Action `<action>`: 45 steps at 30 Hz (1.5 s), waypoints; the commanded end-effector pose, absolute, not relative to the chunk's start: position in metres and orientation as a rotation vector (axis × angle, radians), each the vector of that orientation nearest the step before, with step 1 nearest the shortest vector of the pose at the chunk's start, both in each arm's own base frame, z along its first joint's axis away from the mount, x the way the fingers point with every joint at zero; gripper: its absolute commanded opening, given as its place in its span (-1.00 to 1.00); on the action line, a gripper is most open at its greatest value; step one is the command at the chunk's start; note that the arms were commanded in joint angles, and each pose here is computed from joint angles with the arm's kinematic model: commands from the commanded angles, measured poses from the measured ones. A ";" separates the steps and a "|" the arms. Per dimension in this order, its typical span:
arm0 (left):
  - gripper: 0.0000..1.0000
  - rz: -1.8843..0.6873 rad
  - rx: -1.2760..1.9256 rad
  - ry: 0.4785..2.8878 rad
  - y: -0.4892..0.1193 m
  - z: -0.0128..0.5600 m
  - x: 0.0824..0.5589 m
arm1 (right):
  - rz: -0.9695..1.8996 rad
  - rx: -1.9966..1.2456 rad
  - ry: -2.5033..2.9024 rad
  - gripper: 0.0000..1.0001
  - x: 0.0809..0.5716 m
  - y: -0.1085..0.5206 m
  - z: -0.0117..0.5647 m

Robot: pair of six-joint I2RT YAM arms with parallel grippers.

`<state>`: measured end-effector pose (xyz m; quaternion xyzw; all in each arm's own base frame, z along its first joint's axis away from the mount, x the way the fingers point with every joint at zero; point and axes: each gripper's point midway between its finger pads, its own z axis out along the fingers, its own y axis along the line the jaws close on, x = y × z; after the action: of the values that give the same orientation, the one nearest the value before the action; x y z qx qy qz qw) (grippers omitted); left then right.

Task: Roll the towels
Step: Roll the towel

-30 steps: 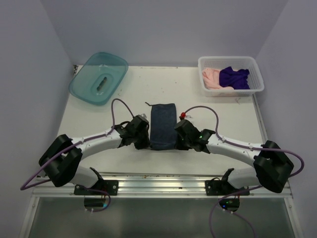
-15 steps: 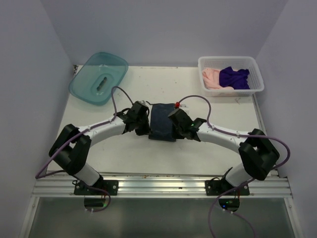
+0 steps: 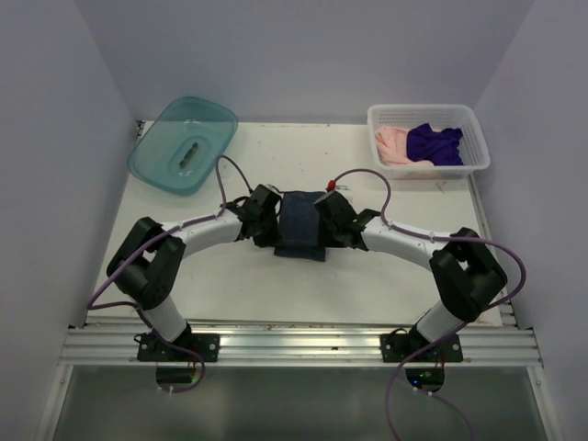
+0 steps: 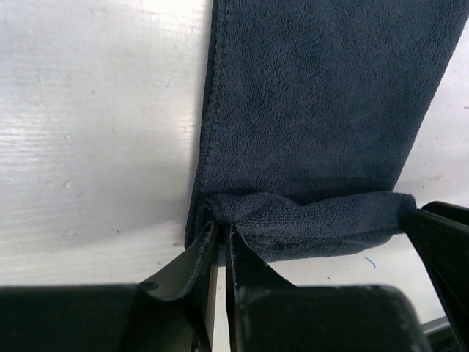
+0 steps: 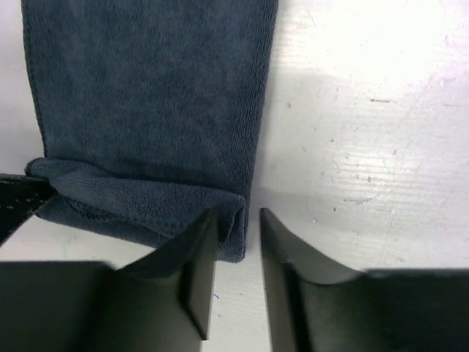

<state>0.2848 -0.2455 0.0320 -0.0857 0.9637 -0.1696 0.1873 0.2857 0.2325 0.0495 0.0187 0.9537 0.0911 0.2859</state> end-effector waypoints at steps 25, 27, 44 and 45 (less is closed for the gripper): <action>-0.57 -0.641 -0.078 2.529 -0.277 0.072 0.301 | 0.326 -0.057 2.467 -0.84 0.295 0.252 0.080; -0.58 -0.602 -0.073 2.557 -0.275 0.057 0.305 | 0.288 -0.080 2.483 -0.85 0.302 0.253 0.072; -0.49 -0.391 0.034 2.643 -0.251 0.025 0.311 | 0.328 -0.099 2.585 -0.95 0.291 0.247 0.029; -0.47 -0.380 0.069 2.641 -0.249 0.026 0.311 | 0.328 -0.097 2.589 -0.95 0.283 0.244 0.025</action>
<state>0.3034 -0.2600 0.0214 -0.0055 0.9611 -0.1646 0.2216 0.3043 0.2379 0.0213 -0.0351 0.9582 0.0933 0.2683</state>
